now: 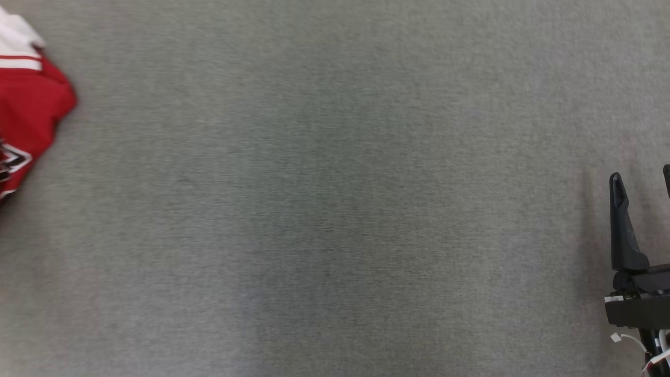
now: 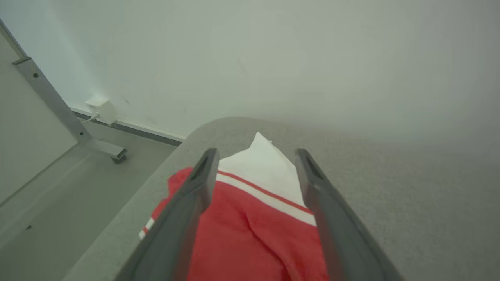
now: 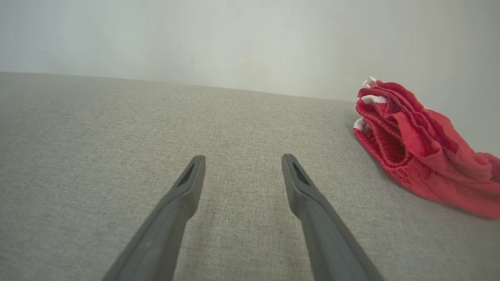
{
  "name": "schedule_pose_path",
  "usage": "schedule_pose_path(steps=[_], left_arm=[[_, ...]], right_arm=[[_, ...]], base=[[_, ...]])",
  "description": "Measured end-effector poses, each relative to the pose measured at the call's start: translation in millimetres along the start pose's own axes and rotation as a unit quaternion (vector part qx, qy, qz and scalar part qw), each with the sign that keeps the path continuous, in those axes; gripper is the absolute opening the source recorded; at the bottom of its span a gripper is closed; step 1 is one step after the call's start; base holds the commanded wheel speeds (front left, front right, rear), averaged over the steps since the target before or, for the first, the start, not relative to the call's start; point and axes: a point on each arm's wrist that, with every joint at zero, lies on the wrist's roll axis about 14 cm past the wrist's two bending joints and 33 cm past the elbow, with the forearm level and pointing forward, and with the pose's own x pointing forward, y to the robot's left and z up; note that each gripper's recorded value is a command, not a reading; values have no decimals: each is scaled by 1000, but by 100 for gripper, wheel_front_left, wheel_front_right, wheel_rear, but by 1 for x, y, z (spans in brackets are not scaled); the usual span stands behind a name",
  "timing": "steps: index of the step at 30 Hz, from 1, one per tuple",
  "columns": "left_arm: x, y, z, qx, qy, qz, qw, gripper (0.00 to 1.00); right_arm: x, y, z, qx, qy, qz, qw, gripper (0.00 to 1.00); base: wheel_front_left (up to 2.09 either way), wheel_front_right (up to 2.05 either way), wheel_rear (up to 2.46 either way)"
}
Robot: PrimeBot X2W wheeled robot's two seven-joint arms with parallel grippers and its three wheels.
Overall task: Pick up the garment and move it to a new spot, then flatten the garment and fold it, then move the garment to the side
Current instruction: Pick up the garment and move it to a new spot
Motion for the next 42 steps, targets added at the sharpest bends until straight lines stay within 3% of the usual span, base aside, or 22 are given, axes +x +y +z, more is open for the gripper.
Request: schedule_pose_path(steps=[7, 14, 15, 16, 17, 23, 29, 35, 41, 42], left_arm=[[4, -7, -77, -14, 149, 3, 989, 100], [-9, -3, -101, -22, 226, 10, 974, 100], [-10, -4, -101, -22, 227, 8, 974, 44], [-10, -5, -101, -19, 226, 7, 974, 4], [-10, -6, -100, -16, 223, 5, 975, 0], [0, -7, -52, 6, 111, -5, 994, 0], [6, -16, 30, 22, -20, -32, 999, 0], [-2, -48, 120, 42, -125, -79, 988, 0], [-34, -120, 212, 46, -224, -165, 959, 0], [-34, -120, 212, 46, -224, -165, 959, 0]], right_arm=[[-3, -10, -6, -16, 15, -9, 1000, 100], [-1, -9, 4, -23, 5, -4, 1000, 100], [-1, -8, 4, -22, 5, -2, 1000, 100], [-1, -7, 5, -22, 5, -1, 1000, 100], [-1, -6, 5, -21, 4, 0, 1000, 100], [-4, -6, 12, -19, -3, -3, 1000, 100], [-10, 1, 20, -2, -15, -5, 1000, 100], [-21, 9, 28, 21, -27, -11, 999, 100], [-37, 8, 39, 38, -42, -32, 998, 100], [-37, 8, 39, 38, -42, -32, 998, 100]], base=[[0, 0, 0], [0, 0, 0], [0, 0, 0], [0, 0, 0], [0, 0, 0], [0, 0, 0], [0, 0, 0], [0, 0, 0], [0, 0, 0], [0, 0, 0]])
